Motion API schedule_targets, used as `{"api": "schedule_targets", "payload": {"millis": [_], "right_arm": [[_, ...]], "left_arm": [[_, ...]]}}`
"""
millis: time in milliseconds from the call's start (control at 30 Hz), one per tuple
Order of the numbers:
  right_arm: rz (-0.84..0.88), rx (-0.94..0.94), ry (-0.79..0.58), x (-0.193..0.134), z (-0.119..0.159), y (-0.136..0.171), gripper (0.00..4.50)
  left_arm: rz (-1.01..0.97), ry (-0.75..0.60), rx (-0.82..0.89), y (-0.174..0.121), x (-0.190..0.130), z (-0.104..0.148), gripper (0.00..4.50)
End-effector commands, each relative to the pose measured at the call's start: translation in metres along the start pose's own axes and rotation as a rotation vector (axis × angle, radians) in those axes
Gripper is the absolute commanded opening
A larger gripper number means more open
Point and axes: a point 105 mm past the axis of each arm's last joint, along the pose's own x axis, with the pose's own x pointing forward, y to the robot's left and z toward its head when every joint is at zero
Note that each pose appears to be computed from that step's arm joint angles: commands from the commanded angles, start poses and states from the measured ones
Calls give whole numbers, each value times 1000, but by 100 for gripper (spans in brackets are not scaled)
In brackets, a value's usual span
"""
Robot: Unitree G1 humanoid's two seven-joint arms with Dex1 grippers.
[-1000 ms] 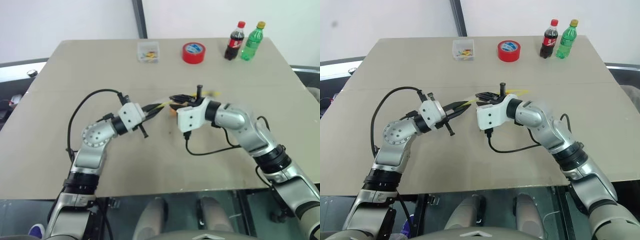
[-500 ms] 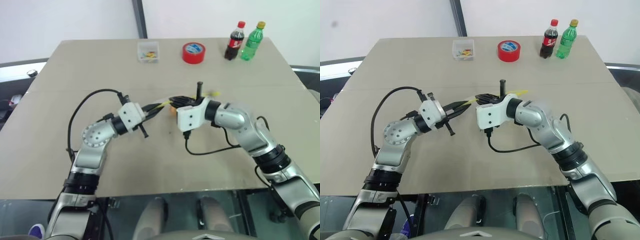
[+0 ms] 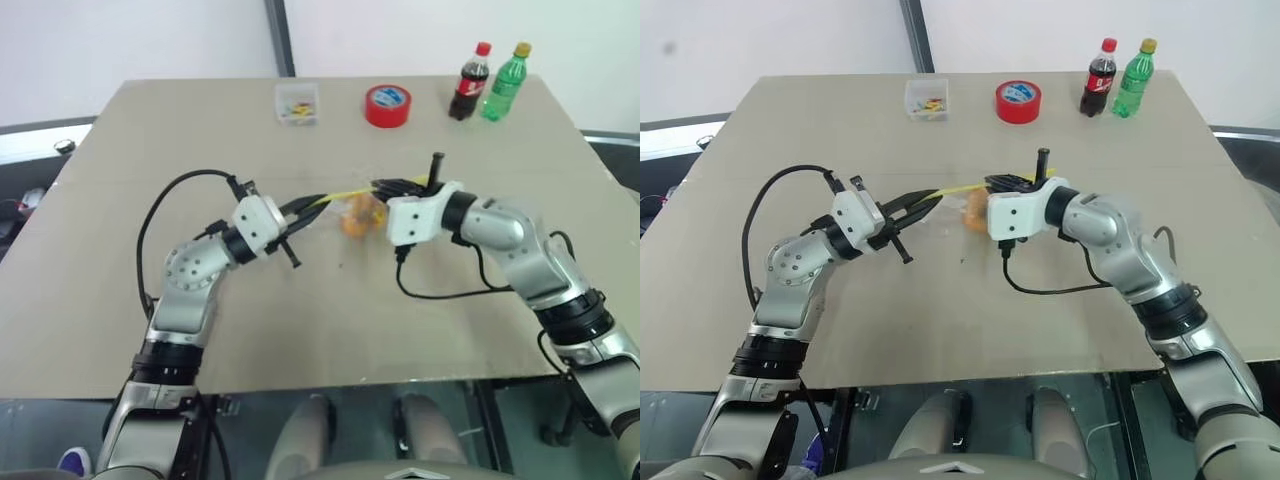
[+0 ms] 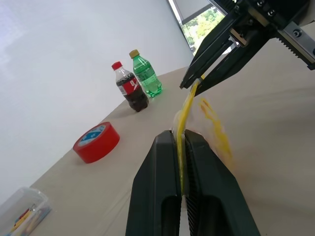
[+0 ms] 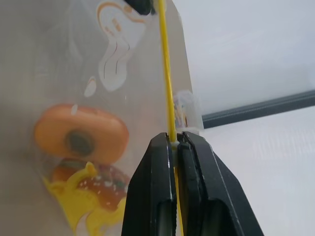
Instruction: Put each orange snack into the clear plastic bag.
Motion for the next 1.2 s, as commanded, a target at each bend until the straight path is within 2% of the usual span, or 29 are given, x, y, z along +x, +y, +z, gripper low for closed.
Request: {"api": "schedule_targets", "payload": {"millis": [33,333,533,867,967,1067,1200], "right_arm": [[-95,68,235,-30,-59,-19,3],[-142,80,400,-64,-98,-31,3],[-159,86,458,-75,-104,-35,3],[-198,129,461,-73,-102,-43,3],[-271,113,461,-70,-106,-60,3],[-422,102,430,-72,-103,-96,3],[-440,109,409,-82,-96,-105,3]], "left_arm": [[96,-40,45,23,-15,13,0],[97,-15,42,25,-21,8,0],[101,-12,40,28,-21,8,0],[136,0,-7,38,-11,1,0],[156,34,-23,50,6,-7,0],[191,26,-11,72,20,-2,0],[183,18,37,85,29,6,0]]}}
